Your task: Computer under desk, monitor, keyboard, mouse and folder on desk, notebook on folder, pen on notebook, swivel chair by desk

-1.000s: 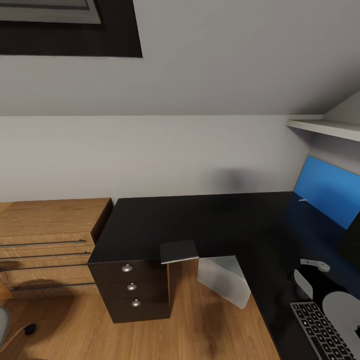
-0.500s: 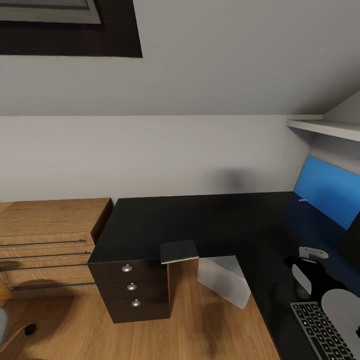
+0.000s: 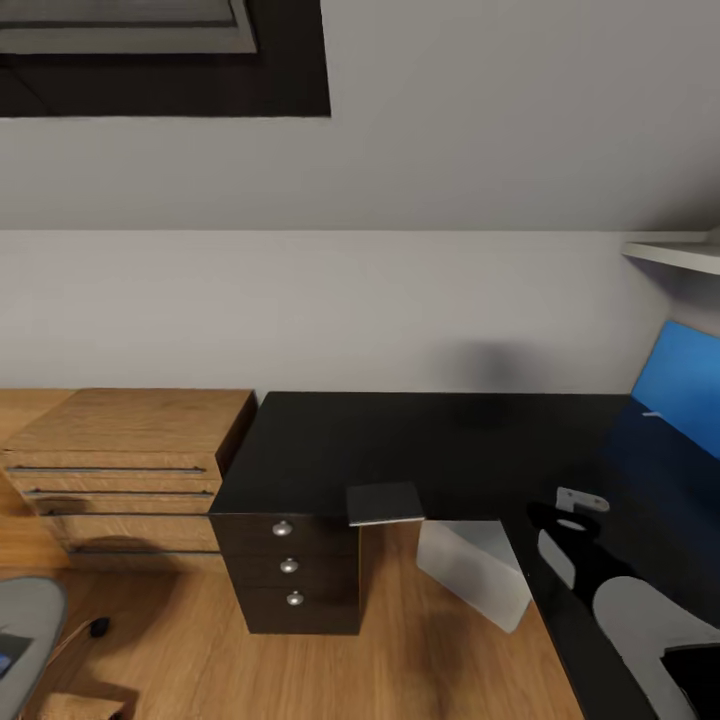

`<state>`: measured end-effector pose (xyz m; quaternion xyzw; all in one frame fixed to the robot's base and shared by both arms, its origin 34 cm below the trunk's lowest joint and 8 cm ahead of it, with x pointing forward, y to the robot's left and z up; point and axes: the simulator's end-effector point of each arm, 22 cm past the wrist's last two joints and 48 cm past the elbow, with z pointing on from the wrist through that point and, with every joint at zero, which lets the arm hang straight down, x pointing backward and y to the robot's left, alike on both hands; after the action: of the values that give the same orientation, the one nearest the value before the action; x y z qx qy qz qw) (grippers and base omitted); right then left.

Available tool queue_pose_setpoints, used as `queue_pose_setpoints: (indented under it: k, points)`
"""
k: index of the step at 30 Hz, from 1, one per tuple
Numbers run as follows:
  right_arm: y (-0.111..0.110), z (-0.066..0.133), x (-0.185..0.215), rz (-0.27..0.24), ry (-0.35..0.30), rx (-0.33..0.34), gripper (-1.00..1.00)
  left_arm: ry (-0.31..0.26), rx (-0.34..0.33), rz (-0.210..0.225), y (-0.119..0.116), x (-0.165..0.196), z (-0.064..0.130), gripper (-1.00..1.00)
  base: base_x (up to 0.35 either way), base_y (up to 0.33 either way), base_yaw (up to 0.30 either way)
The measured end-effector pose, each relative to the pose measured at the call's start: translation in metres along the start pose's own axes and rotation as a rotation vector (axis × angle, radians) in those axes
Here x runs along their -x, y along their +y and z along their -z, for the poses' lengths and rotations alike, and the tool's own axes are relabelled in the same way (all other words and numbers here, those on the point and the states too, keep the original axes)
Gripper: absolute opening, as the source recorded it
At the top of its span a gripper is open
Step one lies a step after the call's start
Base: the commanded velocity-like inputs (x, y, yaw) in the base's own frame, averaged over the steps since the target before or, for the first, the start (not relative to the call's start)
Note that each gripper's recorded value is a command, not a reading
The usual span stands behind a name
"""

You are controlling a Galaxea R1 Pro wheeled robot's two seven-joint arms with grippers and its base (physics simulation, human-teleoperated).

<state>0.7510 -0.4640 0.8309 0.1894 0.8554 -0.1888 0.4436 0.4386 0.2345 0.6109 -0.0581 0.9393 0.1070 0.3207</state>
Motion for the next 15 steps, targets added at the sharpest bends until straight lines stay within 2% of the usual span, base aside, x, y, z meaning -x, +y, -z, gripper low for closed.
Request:
queue_pose_setpoints:
  k: [6,10,13,15]
  points:
    - [0.036,0.020,-0.023,-0.022,-0.037,-0.022,1.00,0.002,0.002,-0.001,0.001,-0.001,0.000,1.00,0.000,0.000,0.278]
    - [0.075,0.042,-0.051,0.000,-0.059,0.022,1.00,0.005,0.011,0.004,0.005,-0.002,-0.001,1.00,0.000,0.000,0.278]
    - [0.118,0.069,-0.090,0.027,-0.068,0.083,1.00,0.009,0.016,0.003,0.008,-0.004,-0.002,1.00,0.000,0.000,0.278]
    - [0.131,0.080,-0.111,0.036,-0.066,0.104,1.00,0.014,0.023,-0.003,0.011,-0.007,-0.002,1.00,0.000,0.000,0.278]
